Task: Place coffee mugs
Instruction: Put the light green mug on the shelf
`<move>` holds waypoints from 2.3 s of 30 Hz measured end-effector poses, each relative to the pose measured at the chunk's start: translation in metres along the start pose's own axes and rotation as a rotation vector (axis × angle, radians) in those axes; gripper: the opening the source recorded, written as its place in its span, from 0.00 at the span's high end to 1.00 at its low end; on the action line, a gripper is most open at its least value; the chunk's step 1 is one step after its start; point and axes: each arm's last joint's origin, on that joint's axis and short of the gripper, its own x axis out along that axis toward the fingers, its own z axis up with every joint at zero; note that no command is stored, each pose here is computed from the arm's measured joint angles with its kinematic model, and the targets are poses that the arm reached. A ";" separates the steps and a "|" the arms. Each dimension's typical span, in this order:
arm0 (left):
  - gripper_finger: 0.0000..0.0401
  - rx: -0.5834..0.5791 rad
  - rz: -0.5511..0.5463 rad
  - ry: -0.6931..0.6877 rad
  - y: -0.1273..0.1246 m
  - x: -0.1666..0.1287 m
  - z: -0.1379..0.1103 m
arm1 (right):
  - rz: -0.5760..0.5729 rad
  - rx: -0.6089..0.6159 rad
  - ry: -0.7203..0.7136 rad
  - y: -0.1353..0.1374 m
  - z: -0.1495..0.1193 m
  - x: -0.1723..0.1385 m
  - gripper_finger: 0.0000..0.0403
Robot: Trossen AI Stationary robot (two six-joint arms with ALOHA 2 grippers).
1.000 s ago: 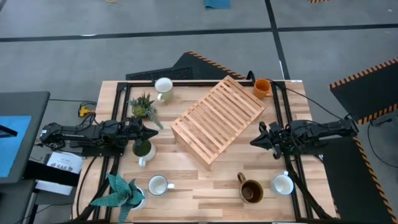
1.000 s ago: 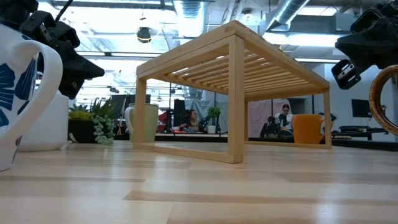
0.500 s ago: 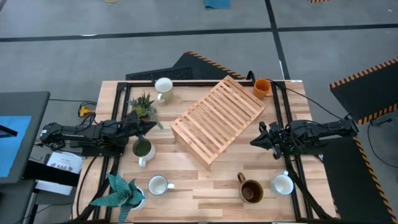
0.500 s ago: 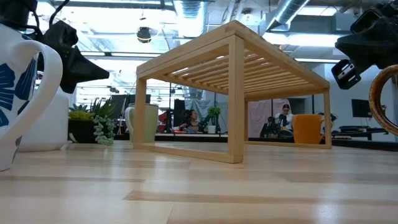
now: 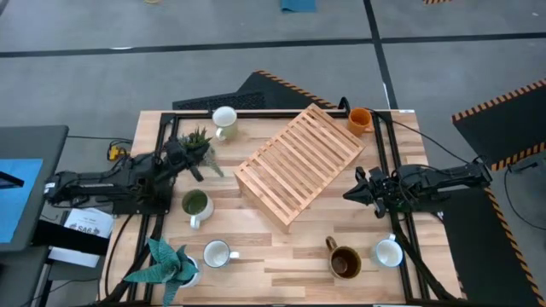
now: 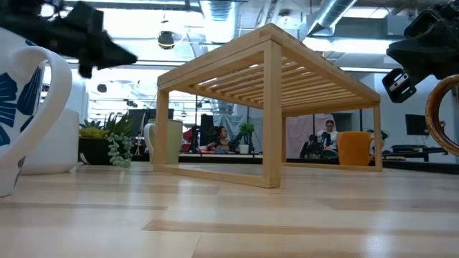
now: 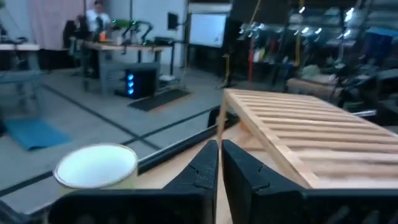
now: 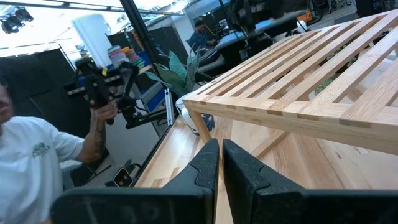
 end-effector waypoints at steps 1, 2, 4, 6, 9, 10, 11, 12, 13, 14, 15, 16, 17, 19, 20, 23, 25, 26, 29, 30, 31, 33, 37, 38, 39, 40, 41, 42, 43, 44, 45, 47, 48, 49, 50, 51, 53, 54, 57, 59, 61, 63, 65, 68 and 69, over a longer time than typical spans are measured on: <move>0.94 0.018 0.011 0.031 -0.001 0.009 0.007 | 0.000 0.000 0.000 0.000 0.000 0.000 0.88; 0.92 0.038 0.021 0.065 -0.003 0.019 0.014 | 0.000 0.000 0.000 0.000 0.000 0.000 0.88; 0.86 0.087 0.067 0.161 -0.005 0.042 0.028 | 0.000 0.000 0.000 0.000 0.000 0.000 0.88; 0.80 0.137 0.131 0.268 -0.004 0.066 0.042 | 0.000 0.000 0.000 0.000 0.000 0.000 0.88; 0.72 0.163 0.211 0.435 0.002 0.101 0.059 | 0.000 0.000 0.000 0.000 0.000 0.000 0.88; 0.69 0.168 0.224 0.499 0.005 0.112 0.061 | 0.000 0.000 0.000 0.000 0.000 0.000 0.88; 0.67 0.170 0.229 0.556 0.008 0.122 0.062 | 0.000 0.000 0.000 0.000 0.000 0.000 0.88; 0.65 0.170 0.231 0.618 0.011 0.131 0.061 | 0.000 0.000 0.000 0.000 0.000 0.000 0.88; 0.63 0.163 0.239 0.672 0.014 0.138 0.059 | 0.000 0.000 -0.001 0.000 0.000 0.000 0.88; 0.61 0.151 0.245 0.721 0.017 0.145 0.056 | 0.000 0.000 -0.001 0.000 0.000 0.000 0.88; 0.59 0.138 0.246 0.757 0.020 0.151 0.052 | 0.000 0.000 -0.001 0.000 0.000 0.000 0.88; 0.58 0.129 0.242 0.784 0.022 0.156 0.048 | 0.000 0.000 -0.001 0.000 0.000 0.000 0.88; 0.57 0.125 0.237 0.804 0.025 0.161 0.044 | 0.000 0.000 -0.001 0.000 0.000 0.000 0.88; 0.56 0.130 0.228 0.829 0.030 0.169 0.035 | 0.001 0.000 -0.001 0.000 0.000 0.000 0.88; 0.56 0.141 0.229 0.838 0.033 0.172 0.032 | 0.001 0.000 -0.001 0.000 0.000 0.000 0.88; 0.56 0.184 0.255 0.868 0.043 0.181 0.021 | 0.001 0.000 -0.001 0.000 0.000 0.000 0.88; 0.56 0.205 0.269 0.876 0.050 0.186 0.015 | 0.001 0.000 -0.001 0.000 0.000 0.000 0.88; 0.56 0.214 0.272 0.883 0.054 0.189 0.012 | 0.001 0.000 -0.001 0.000 0.000 0.000 0.88; 0.56 0.218 0.247 0.917 0.067 0.195 0.001 | 0.001 0.000 -0.002 0.000 0.000 0.000 0.88; 0.56 0.212 0.238 0.923 0.070 0.197 -0.002 | 0.001 0.000 -0.002 0.000 0.000 0.000 0.88; 0.56 0.202 0.229 0.929 0.074 0.200 -0.006 | 0.001 0.000 -0.002 0.000 0.000 0.000 0.88; 0.56 0.168 0.203 0.954 0.081 0.203 -0.014 | 0.001 0.000 -0.002 0.000 0.000 0.000 0.88; 0.56 0.124 0.159 1.014 0.083 0.204 -0.027 | 0.001 0.000 -0.002 0.000 0.000 0.000 0.88; 0.56 0.125 0.161 1.021 0.083 0.205 -0.029 | 0.001 0.000 -0.002 0.000 0.000 0.000 0.88; 0.56 0.126 0.166 1.024 0.082 0.205 -0.031 | 0.001 0.000 -0.002 0.000 0.000 0.000 0.88; 0.56 0.130 0.178 1.025 0.081 0.205 -0.031 | 0.001 0.000 -0.002 0.000 0.000 0.000 0.88; 0.56 0.139 0.195 1.023 0.080 0.206 -0.032 | 0.001 0.000 -0.003 0.000 0.000 0.000 0.88; 0.56 0.153 0.214 1.021 0.079 0.206 -0.032 | 0.001 0.000 -0.002 0.000 0.000 0.000 0.88; 0.57 0.171 0.236 1.021 0.078 0.206 -0.032 | 0.001 0.000 -0.002 0.000 0.000 0.000 0.88; 0.59 0.189 0.260 1.020 0.077 0.206 -0.032 | 0.001 0.000 -0.002 0.000 0.000 0.000 0.88; 0.61 0.202 0.276 1.019 0.076 0.206 -0.032 | 0.001 0.000 -0.002 0.000 0.000 0.000 0.88; 0.69 0.217 0.303 1.016 0.074 0.206 -0.032 | 0.001 0.000 -0.002 0.000 0.000 0.000 0.88; 0.75 0.219 0.300 1.018 0.073 0.206 -0.032 | 0.001 0.000 -0.002 0.000 0.000 0.000 0.88; 0.81 0.221 0.294 1.018 0.071 0.206 -0.032 | 0.001 0.000 -0.002 0.000 0.000 0.000 0.88; 0.88 0.224 0.290 1.019 0.070 0.206 -0.032 | 0.001 0.000 -0.002 0.000 0.000 0.000 0.88; 0.93 0.215 0.288 1.027 0.068 0.205 -0.031 | 0.001 0.000 -0.002 0.000 0.000 0.000 0.88; 0.96 0.216 0.267 1.048 0.061 0.202 -0.028 | 0.001 0.000 -0.002 0.000 0.000 0.000 0.88; 0.97 0.216 0.254 1.041 0.058 0.202 -0.023 | 0.001 0.000 -0.002 0.000 0.000 0.000 0.88; 0.98 0.259 0.228 0.994 0.041 0.200 0.003 | 0.001 0.000 -0.002 0.000 0.000 0.000 0.88; 0.98 0.291 0.207 0.936 0.029 0.199 0.025 | 0.001 0.000 -0.002 0.000 0.000 0.000 0.88; 0.98 0.317 0.186 0.874 0.017 0.197 0.050 | 0.001 0.000 -0.002 0.000 0.000 0.000 0.88; 0.98 0.317 0.138 0.814 0.002 0.196 0.078 | 0.001 0.000 -0.002 0.000 0.000 0.000 0.88; 0.98 0.328 0.073 0.782 -0.017 0.193 0.105 | 0.001 0.000 -0.002 0.000 0.000 0.000 0.88; 0.98 0.388 -0.017 0.769 -0.051 0.190 0.133 | 0.001 0.000 -0.002 0.000 0.000 0.000 0.88; 0.98 0.402 -0.053 0.761 -0.061 0.189 0.141 | 0.001 0.000 -0.002 0.000 0.000 0.000 0.88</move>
